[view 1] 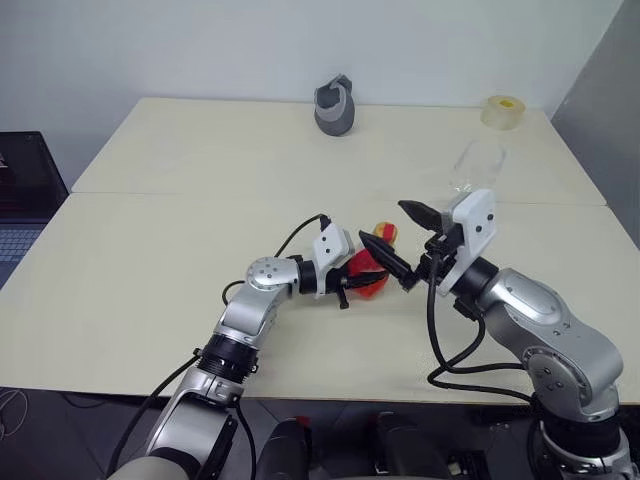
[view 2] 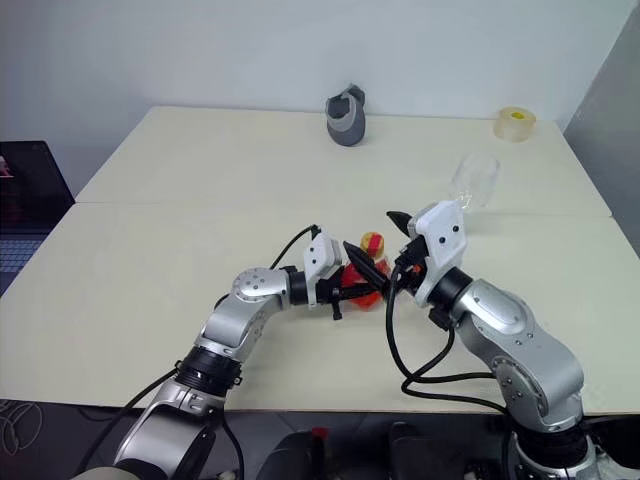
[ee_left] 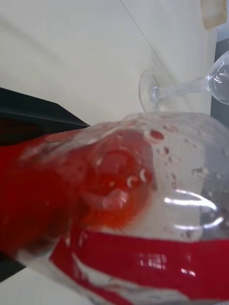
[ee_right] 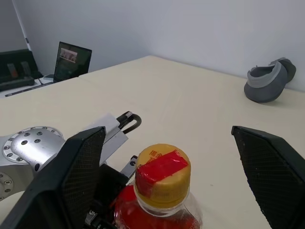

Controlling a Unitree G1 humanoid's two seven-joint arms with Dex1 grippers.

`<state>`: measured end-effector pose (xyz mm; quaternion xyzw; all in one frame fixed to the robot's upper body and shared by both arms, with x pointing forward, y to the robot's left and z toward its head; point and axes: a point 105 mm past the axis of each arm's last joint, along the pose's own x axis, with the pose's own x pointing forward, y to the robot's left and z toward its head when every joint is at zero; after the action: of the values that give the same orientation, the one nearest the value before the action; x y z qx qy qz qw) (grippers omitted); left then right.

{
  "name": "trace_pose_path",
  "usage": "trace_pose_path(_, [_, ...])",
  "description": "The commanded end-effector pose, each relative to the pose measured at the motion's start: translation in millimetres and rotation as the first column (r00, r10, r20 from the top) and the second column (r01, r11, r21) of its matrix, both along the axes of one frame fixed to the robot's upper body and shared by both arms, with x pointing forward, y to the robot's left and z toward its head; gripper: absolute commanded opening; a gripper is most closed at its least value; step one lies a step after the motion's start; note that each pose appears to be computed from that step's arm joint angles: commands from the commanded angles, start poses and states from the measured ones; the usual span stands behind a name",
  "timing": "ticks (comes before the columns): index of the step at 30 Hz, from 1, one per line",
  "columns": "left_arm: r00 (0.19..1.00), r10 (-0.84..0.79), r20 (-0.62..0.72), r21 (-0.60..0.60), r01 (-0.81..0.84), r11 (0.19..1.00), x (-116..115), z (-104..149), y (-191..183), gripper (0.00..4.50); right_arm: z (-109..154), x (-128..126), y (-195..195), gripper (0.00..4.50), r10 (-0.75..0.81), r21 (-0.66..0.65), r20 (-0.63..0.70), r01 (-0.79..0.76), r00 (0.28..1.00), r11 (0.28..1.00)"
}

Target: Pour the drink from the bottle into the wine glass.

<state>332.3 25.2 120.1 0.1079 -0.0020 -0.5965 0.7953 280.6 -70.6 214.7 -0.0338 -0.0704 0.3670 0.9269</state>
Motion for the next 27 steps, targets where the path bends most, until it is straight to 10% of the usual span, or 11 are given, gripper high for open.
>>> trace_pose_path(1, [0.997,-0.020,0.078,-0.023,0.022,0.999,1.0,18.7,-5.7,0.91,6.5,1.1,-1.0,3.21,-0.009,-0.011,0.032,0.009,0.999,1.000])
trace_pose_path(7, [0.996,-0.016,0.087,-0.024,0.018,1.000,3.6,20.4,-5.4,0.90,-0.1,-0.1,1.4,1.22,0.032,-0.061,0.008,-0.032,0.999,0.998])
trace_pose_path(27, [0.974,-0.203,0.099,0.035,0.200,0.979,-29.3,22.3,-6.4,0.87,-0.2,29.8,-21.0,1.23,0.524,-0.469,0.007,-0.460,0.852,0.754])
